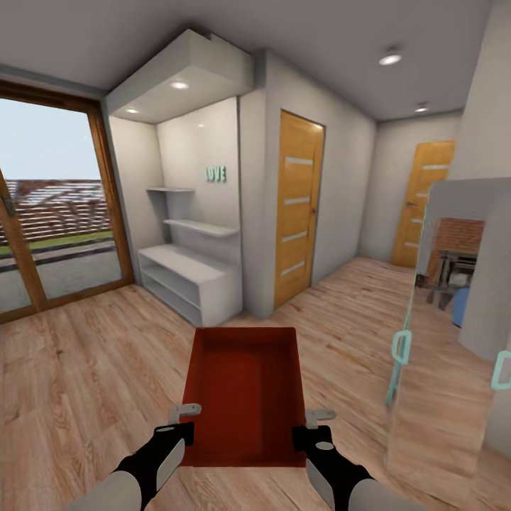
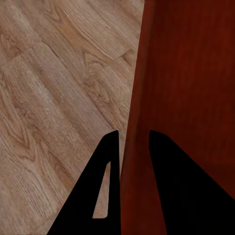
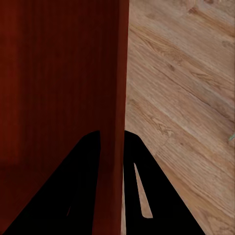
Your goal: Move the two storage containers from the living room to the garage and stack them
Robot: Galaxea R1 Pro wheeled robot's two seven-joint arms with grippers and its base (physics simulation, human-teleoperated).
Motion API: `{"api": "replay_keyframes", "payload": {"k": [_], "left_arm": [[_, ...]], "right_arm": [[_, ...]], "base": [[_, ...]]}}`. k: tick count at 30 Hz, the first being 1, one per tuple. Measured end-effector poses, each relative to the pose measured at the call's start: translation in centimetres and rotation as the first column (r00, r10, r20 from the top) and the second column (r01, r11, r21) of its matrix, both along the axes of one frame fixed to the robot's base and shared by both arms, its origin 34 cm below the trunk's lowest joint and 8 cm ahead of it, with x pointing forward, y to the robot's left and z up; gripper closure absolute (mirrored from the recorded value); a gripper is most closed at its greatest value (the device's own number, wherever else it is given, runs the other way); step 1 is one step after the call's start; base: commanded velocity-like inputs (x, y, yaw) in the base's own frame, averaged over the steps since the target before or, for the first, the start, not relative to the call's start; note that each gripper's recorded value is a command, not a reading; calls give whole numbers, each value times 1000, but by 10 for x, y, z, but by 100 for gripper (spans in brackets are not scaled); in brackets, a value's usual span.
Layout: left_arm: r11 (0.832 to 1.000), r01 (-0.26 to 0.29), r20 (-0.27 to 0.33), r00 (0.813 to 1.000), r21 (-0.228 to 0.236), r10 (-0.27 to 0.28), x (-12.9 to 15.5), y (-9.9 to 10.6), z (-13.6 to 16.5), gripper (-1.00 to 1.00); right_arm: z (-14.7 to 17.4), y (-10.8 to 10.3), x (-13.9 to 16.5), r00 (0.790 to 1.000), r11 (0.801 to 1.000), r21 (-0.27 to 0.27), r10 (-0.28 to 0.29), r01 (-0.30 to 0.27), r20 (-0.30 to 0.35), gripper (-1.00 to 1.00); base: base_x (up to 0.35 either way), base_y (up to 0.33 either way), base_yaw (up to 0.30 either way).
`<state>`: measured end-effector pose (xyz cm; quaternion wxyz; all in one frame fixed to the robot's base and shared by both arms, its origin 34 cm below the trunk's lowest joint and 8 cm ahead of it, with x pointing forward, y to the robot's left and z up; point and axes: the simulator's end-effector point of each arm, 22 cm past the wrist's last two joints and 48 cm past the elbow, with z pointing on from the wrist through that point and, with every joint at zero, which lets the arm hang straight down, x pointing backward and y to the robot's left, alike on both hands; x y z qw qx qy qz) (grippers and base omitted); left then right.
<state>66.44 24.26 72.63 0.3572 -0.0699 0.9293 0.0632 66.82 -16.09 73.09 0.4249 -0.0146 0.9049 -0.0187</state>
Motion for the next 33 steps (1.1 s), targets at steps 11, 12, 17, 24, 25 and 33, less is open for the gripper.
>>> {"api": "replay_keyframes", "payload": {"k": [11, 12, 17, 24, 25, 33], "left_arm": [[1000, -2, 0, 1000, -2, 2, 0, 2, 0, 100], [1000, -1, 1, 1000, -1, 1, 0, 2, 0, 100], [1000, -1, 1, 1000, -2, 1, 0, 2, 0, 100], [1000, -2, 1, 1000, -2, 2, 0, 1, 0, 100], [1000, -2, 1, 1000, -2, 2, 0, 1, 0, 100], [1000, -2, 0, 1000, -2, 2, 0, 1, 0, 100]], "right_arm": [[0, 2, 0, 1000, 1000, 0, 0, 0, 1, 100], [0, 2, 0, 1000, 1000, -1, 0, 0, 1, 100], [1, 2, 0, 1000, 1000, -1, 0, 0, 1, 100], [1, 1, 0, 1000, 1000, -1, 1, -1, 1, 100], [0, 1, 0, 1000, 1000, -1, 1, -1, 1, 100], [0, 1, 0, 1000, 1000, -2, 1, -1, 0, 100]], "base": [[323, 108, -178], [323, 108, -241], [323, 108, -243], [323, 108, -243], [323, 108, -243], [323, 108, -243]]}}
